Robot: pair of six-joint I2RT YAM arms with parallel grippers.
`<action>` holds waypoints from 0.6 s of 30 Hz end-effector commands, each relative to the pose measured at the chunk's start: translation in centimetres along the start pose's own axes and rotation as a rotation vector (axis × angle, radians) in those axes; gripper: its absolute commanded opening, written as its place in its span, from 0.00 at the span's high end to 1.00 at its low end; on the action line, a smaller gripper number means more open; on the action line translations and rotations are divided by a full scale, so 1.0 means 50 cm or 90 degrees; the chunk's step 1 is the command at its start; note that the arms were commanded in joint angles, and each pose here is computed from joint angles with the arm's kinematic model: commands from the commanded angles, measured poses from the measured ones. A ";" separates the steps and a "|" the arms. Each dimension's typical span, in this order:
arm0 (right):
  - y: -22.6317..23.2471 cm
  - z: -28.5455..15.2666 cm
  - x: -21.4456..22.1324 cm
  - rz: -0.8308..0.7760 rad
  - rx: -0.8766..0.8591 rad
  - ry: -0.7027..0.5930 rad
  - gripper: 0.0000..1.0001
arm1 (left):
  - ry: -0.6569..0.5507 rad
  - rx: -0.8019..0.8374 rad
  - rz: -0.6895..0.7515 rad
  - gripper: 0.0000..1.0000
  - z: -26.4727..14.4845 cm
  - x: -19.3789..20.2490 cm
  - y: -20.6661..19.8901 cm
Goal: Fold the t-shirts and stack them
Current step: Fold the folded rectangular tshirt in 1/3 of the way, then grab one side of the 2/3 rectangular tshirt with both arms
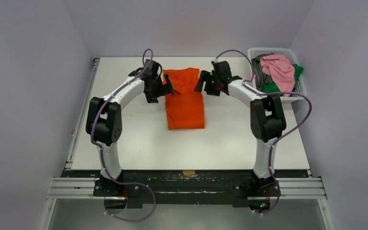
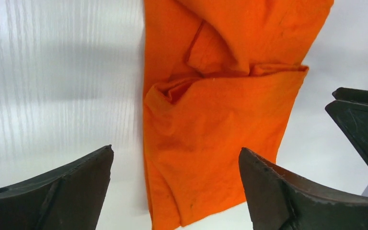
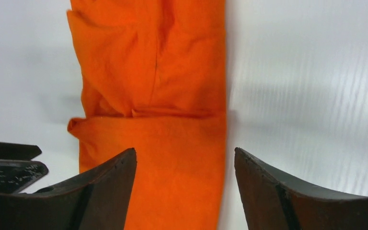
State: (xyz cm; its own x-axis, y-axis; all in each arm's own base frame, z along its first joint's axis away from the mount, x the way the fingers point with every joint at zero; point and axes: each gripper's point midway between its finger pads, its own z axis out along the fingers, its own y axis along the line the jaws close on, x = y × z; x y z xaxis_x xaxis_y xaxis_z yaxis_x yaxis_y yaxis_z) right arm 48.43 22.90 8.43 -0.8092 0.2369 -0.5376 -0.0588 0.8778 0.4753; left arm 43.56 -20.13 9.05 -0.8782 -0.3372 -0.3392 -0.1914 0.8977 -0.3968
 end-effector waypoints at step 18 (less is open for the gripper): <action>-0.034 -0.164 0.314 0.036 -0.125 0.102 0.55 | 0.088 0.147 0.075 0.53 -0.039 0.302 0.039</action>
State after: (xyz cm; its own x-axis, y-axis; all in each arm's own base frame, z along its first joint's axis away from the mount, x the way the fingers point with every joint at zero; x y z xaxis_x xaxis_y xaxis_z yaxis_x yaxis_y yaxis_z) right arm 30.95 20.09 3.35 -0.9088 0.2088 -0.3614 -0.0373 0.8218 0.5685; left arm 26.82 -21.27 4.08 -0.9580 -0.1897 -0.2151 -0.0625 0.8700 -0.4891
